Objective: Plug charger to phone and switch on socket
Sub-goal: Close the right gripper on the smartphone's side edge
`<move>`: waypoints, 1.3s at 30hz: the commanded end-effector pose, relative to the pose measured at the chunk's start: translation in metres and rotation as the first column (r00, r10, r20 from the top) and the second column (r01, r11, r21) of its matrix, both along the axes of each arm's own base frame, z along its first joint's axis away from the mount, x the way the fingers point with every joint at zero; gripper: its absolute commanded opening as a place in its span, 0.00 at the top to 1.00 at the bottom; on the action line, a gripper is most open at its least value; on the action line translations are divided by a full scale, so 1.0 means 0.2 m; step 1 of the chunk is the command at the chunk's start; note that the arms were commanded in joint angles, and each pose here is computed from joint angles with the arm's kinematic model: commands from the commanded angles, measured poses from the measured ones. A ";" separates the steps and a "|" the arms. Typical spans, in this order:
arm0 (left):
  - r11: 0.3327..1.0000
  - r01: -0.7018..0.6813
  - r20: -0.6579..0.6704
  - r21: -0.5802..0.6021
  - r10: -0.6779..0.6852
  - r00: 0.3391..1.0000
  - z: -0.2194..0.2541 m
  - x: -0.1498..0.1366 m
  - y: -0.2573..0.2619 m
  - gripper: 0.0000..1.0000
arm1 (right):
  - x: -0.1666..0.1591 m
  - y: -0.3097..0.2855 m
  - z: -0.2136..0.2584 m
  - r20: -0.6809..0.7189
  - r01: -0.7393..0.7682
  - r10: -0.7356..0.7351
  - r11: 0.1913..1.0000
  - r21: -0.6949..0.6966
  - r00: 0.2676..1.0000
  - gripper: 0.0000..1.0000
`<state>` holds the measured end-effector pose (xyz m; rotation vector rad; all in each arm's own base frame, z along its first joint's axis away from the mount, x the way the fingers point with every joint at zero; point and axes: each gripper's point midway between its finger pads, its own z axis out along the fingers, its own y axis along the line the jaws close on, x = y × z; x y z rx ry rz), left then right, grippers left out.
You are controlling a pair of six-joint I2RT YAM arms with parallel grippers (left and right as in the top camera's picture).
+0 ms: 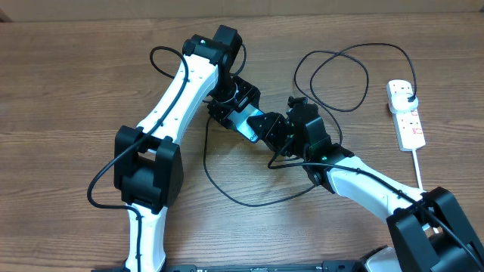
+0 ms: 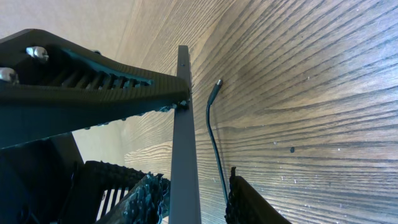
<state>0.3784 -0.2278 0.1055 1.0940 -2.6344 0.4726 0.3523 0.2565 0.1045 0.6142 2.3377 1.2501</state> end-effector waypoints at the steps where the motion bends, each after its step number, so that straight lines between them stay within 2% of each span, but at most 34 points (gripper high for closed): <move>1: 0.999 -0.014 0.011 -0.034 0.015 1.000 0.05 0.02 -0.03 0.59 | 0.02 0.03 0.04 0.018 -0.006 0.006 1.000 0.012 1.000 0.64; 19: 0.999 -0.015 0.011 -0.035 0.016 1.000 0.05 0.02 -0.03 0.55 | 0.02 0.03 0.05 -0.011 0.021 -0.021 0.999 0.046 1.000 0.75; 28: 0.999 -0.015 0.010 -0.037 0.015 1.000 0.05 0.02 -0.03 0.54 | 0.02 0.04 0.08 0.004 0.008 -0.008 0.998 0.065 1.000 0.78; 39: 0.999 -0.015 0.010 -0.037 0.015 1.000 0.05 0.02 -0.03 0.50 | 0.02 0.06 0.10 0.019 -0.008 0.006 0.997 0.082 1.000 0.85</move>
